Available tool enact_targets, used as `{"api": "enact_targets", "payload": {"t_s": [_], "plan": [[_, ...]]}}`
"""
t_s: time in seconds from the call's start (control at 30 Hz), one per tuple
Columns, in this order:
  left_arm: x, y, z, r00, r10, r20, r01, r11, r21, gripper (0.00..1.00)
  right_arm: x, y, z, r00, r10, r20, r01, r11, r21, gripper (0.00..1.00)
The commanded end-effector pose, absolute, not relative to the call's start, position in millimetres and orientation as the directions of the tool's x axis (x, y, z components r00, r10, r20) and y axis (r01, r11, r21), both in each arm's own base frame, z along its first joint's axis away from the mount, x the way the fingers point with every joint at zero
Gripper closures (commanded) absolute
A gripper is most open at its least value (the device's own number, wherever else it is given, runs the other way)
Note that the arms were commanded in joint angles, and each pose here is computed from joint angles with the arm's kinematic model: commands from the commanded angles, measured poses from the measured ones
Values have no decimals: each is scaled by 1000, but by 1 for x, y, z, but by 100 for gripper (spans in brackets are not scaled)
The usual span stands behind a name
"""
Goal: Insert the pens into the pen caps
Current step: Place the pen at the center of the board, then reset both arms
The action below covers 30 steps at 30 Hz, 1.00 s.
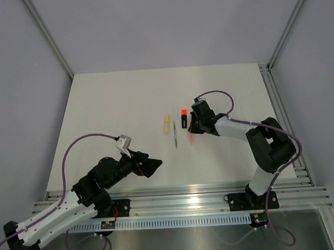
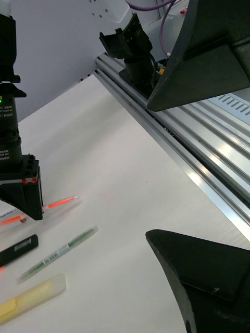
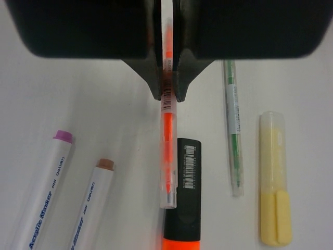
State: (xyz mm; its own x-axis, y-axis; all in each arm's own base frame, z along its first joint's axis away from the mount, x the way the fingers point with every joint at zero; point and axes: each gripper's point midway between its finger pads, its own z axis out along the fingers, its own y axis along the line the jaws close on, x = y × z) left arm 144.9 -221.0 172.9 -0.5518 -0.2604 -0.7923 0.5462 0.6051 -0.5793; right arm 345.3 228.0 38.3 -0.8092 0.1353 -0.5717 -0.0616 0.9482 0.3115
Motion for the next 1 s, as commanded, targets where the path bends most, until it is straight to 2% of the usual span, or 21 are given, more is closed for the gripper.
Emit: {"api": "enact_targets", "payload": {"t_s": [0.0,0.1,0.4,0.67,0.77,0.9,0.97], "plan": [[151,-211,164,-533,-259,-805,515,656,-552,2,355,230,37,-817,107,-566,-84,950,301,96],[151,-208,164,-532,-259,-806,507,665,-548,2,356,229,31,-829,102,-550,-78,953,294,87],[155,-195,170,-532,-288,-796,443,706,-552,1,357,227,44,-815,111,-569,-72,954,290,43],[148,-189,213,-521,-312,-794,460,682,-569,1,342,226,138,-712,172,-681,-159,905,395,18],[144,-187,233,-519,-323,-792,467,668,-579,1,322,229,182,-667,198,-718,-245,852,462,2],[145,-177,267,-461,-337,-821,495,671,-553,1,290,216,248,-554,252,-794,-350,795,496,1],[144,-172,288,-419,-324,-848,523,677,-517,1,275,206,263,-509,268,-818,-384,780,494,0]]}}
